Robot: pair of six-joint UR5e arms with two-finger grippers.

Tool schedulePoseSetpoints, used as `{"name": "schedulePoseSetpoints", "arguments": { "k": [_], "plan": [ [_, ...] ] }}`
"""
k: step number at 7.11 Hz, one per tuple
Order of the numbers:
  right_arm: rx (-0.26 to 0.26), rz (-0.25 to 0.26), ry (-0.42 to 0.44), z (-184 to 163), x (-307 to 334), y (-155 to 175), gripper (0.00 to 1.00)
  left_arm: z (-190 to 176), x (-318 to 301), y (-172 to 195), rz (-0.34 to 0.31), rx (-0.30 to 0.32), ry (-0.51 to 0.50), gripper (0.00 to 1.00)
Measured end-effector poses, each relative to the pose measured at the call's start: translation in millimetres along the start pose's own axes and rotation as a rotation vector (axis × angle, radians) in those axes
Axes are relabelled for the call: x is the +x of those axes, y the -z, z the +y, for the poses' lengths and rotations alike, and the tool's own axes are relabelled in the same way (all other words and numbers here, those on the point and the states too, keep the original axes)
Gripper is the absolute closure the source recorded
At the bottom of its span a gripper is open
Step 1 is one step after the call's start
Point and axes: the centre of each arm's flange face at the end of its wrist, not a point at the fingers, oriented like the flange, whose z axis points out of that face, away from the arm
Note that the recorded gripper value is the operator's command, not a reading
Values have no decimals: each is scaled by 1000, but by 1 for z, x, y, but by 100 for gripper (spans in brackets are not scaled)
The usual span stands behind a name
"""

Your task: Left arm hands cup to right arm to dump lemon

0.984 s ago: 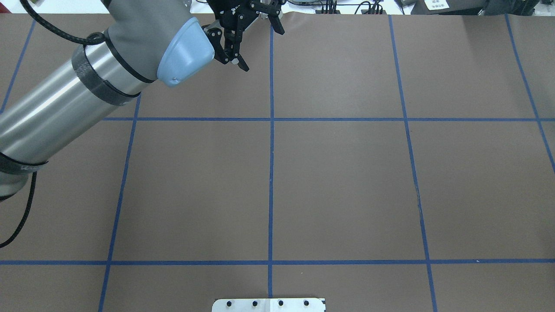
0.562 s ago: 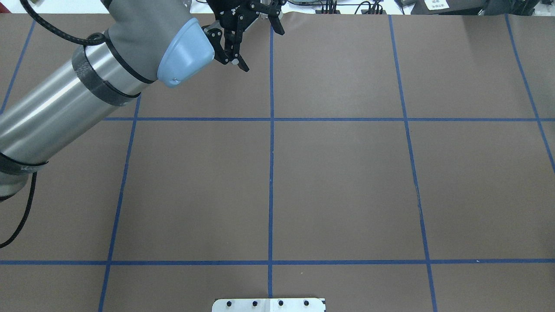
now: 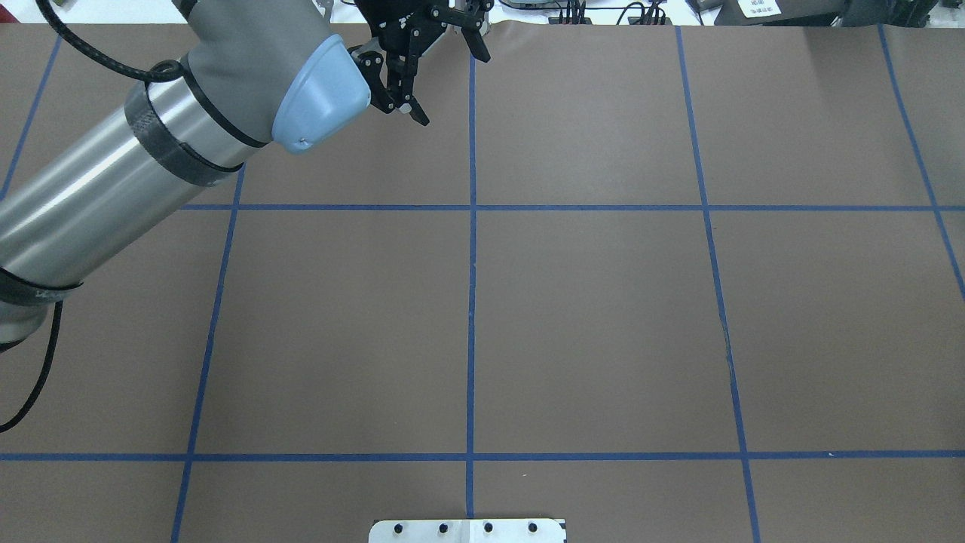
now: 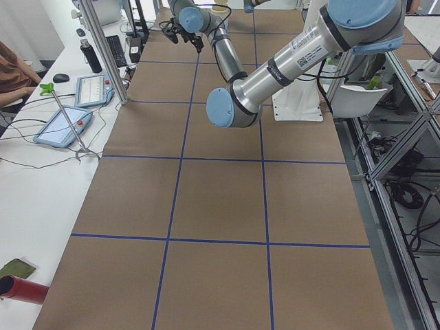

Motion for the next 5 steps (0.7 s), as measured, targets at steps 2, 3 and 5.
{"name": "schedulePoseSetpoints", "arguments": {
  "k": [2, 3, 5],
  "plan": [
    [-23, 39, 19, -11, -53, -16, 100, -8, -2, 0, 2, 16, 8, 0],
    [-37, 59, 40, -20, -76, -23, 100, -11, -3, 0, 6, 36, 10, 0],
    [-68, 145, 171, -32, -100, -43, 100, -11, -2, 0, 17, 68, 4, 0]
  ]
}}
